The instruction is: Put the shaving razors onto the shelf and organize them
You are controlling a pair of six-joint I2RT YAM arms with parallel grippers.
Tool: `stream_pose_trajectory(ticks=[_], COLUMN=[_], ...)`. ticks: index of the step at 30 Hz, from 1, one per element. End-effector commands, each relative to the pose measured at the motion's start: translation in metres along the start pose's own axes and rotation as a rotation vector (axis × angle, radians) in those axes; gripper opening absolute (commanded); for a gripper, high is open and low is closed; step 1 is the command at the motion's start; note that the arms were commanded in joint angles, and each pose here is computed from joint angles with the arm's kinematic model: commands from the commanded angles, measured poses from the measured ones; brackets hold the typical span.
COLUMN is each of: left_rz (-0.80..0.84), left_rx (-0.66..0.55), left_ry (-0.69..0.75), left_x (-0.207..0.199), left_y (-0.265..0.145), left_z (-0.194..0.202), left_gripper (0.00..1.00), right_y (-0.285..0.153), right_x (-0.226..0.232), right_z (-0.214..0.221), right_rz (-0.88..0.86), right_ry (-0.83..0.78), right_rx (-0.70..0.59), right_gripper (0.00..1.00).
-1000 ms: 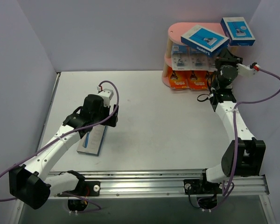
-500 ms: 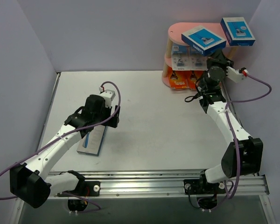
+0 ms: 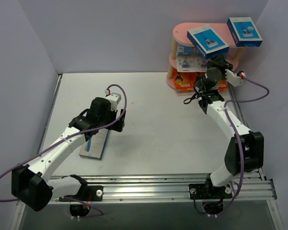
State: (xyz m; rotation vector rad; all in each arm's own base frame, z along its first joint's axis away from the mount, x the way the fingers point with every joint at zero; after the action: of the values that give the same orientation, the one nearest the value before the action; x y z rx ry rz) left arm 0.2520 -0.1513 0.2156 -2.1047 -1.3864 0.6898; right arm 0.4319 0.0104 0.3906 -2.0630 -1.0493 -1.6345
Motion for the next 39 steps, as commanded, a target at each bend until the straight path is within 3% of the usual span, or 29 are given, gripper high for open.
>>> stream_pose_trajectory(ticks=[1,2,6,11,19,26,39], left_rz=[0.021,0.02,0.015,0.018,0.016,0.016,0.007], left_rx=[-0.058,-0.057,-0.063,-0.056,-0.064,-0.069,-0.078], left_ry=[0.005,0.005,0.006,0.007,0.006,0.007,0.01], left_x=[-0.006,-0.006,-0.005,-0.005,-0.005,-0.005,-0.004], left_y=[-0.006,-0.006,-0.007,-0.006,-0.007,-0.009,-0.012], left_z=[-0.019,-0.018,-0.019,-0.019,-0.02,-0.021,-0.022], left_gripper=[0.94,0.94,0.94,0.94,0.94,0.94,0.94], right_y=[0.004,0.004,0.004,0.004,0.003,0.001,0.016], right_x=[0.023,0.023,0.022,0.023,0.032,0.027,0.019], right_z=[0.007,0.012,0.019,0.024,0.034,0.038,0.039], right_rz=[-0.042,-0.044,-0.046,-0.056,-0.115,-0.151,-0.147], right_ry=[0.046,0.041,0.046,0.049,0.043,-0.005,-0.076], right_rx=[-0.017,-0.004,0.01,0.022,0.101,0.221,0.439], right_gripper=[0.0,0.01,0.18,0.19,0.32,0.43,0.51])
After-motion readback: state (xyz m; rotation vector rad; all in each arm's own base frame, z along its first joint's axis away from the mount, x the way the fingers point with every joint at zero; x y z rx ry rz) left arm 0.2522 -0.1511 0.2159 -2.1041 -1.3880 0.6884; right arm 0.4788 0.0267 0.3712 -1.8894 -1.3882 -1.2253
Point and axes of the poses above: each gripper's point midway between its finger pads, its own y axis out along the fingers, its own x axis along the line the jaws close on, z = x × y, the point moved 6 cm from there along -y, back along the fingers, and after that the axes turned 3 degrees about -y, right-handed, at the moved point
